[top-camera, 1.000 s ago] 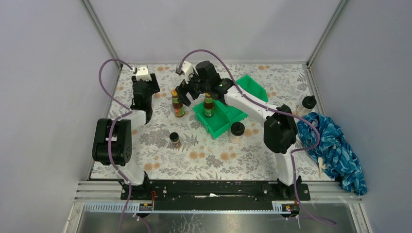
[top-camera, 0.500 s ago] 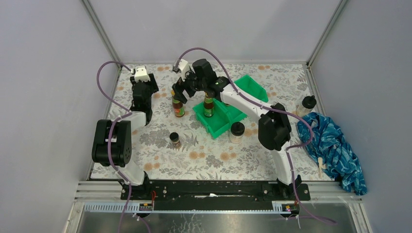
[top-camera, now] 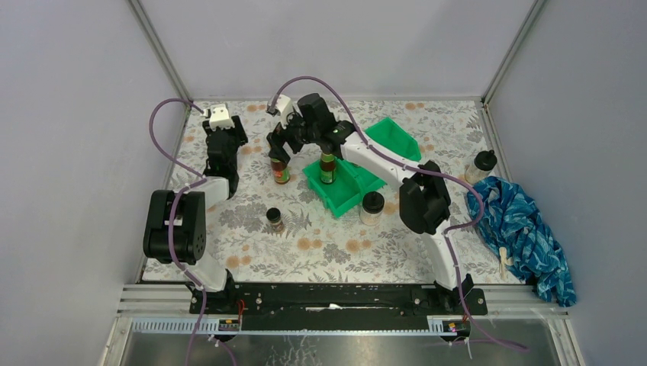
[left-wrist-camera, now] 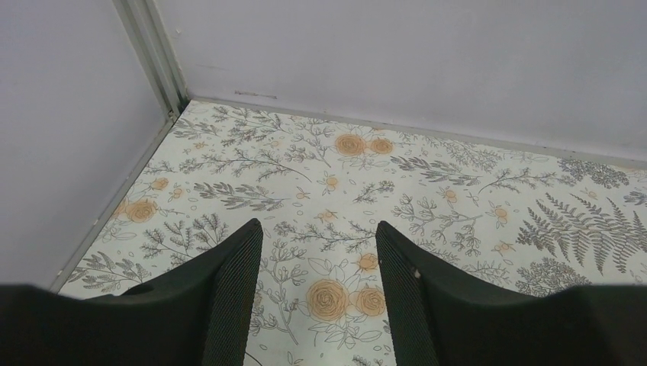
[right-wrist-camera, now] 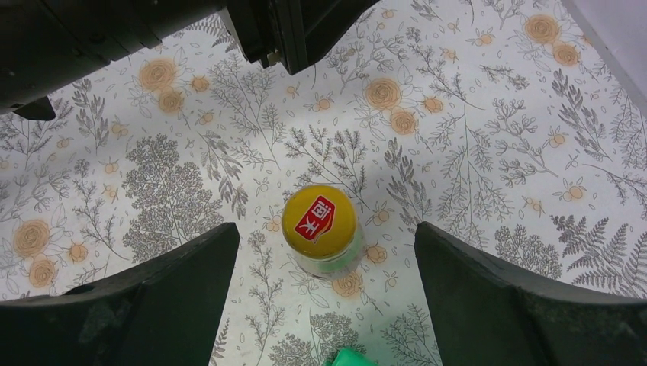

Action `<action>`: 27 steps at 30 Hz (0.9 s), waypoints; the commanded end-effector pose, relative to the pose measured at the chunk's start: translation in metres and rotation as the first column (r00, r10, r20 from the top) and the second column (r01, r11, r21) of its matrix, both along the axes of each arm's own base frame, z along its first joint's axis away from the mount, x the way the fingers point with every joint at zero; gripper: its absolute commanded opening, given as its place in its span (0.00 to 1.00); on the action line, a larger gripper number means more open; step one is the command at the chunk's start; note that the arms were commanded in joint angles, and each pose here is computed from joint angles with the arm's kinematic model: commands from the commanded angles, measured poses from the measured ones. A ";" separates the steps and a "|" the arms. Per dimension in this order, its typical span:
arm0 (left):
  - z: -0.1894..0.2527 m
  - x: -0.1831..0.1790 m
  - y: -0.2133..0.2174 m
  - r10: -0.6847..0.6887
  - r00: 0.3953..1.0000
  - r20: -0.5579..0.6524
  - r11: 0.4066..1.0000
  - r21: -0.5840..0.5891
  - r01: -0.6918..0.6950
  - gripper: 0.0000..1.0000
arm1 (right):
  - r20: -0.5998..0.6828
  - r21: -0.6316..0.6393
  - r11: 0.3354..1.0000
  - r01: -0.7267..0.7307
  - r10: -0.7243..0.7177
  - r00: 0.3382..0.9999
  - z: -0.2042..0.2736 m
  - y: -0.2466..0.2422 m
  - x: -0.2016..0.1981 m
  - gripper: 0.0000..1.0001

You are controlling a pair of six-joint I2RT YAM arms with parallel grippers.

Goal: Organize the condiment bottles
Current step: Pick up the bottle from the center of the board.

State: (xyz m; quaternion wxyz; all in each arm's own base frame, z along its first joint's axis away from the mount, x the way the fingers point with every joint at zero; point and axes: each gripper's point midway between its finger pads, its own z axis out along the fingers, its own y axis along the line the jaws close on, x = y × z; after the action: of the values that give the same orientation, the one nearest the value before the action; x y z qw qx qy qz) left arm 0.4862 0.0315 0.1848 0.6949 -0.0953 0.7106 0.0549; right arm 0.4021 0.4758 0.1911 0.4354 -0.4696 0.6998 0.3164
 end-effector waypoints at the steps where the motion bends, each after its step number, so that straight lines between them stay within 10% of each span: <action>1: 0.019 -0.004 0.009 0.038 0.996 0.075 0.999 -0.006 -0.037 0.61 | 0.036 0.058 0.998 -0.035 0.033 0.999 0.022 0.017 -0.001 0.92; 27: 0.019 -0.004 0.008 0.044 0.996 0.083 0.999 0.007 -0.045 0.61 | 0.022 0.064 0.996 -0.058 0.057 0.998 0.010 0.027 0.003 0.71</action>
State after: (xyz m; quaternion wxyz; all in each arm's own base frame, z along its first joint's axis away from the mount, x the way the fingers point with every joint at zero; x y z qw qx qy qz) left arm 0.4843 0.0343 0.1847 0.6977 -0.1009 0.7067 0.0604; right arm 0.4061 0.4876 0.1792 0.4277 -0.4731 0.6972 0.3274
